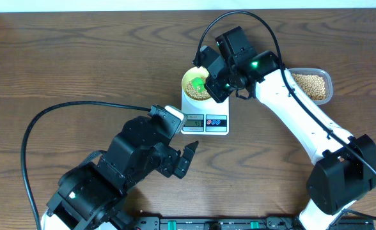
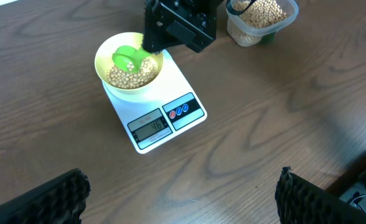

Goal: Scoop item into bowl and weigh 50g on scale
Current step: 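Tip scoop with right gripper and shake beans into the yellow bowl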

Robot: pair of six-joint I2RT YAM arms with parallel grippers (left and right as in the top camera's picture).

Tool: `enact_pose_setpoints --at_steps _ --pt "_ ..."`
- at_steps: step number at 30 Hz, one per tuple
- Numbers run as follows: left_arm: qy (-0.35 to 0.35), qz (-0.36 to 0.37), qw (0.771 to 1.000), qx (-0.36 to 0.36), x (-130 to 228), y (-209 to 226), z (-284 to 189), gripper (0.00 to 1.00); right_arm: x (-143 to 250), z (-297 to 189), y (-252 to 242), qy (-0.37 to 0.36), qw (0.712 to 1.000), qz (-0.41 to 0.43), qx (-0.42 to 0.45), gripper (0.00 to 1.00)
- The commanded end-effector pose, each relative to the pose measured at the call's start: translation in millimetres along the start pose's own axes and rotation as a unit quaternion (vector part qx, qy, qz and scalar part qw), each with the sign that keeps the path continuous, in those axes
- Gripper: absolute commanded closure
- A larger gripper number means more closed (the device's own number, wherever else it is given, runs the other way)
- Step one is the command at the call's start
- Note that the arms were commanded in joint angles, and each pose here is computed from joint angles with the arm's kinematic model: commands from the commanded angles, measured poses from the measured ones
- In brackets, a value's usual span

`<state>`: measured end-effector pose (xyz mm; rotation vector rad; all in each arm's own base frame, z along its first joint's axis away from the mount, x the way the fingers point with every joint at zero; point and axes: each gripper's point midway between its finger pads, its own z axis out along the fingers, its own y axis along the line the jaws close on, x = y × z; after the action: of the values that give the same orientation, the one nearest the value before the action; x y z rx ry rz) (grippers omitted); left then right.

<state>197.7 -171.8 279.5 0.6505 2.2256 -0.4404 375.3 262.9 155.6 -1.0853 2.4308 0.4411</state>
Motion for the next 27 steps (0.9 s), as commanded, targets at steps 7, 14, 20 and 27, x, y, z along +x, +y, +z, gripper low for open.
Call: enact_pose_setpoints --at_steps 7,14,20,27 --pt "-0.004 -0.002 1.000 -0.002 -2.7 0.7 -1.9 0.02 0.8 -4.5 -15.4 0.011 0.999 -0.013 0.042 0.99" --pt "-0.005 -0.002 1.000 -0.001 -2.8 0.7 -1.9 0.02 0.4 -5.1 -19.0 0.013 0.998 -0.026 0.055 0.99" --pt "-0.004 -0.002 1.000 -0.002 -2.7 0.7 -1.9 0.02 -8.7 -13.7 -30.1 0.011 0.994 -0.054 0.095 0.99" --pt "-0.005 -0.002 1.000 -0.001 -2.8 0.7 -1.9 0.02 -15.6 -17.6 -30.5 0.002 0.993 -0.065 0.099 0.99"
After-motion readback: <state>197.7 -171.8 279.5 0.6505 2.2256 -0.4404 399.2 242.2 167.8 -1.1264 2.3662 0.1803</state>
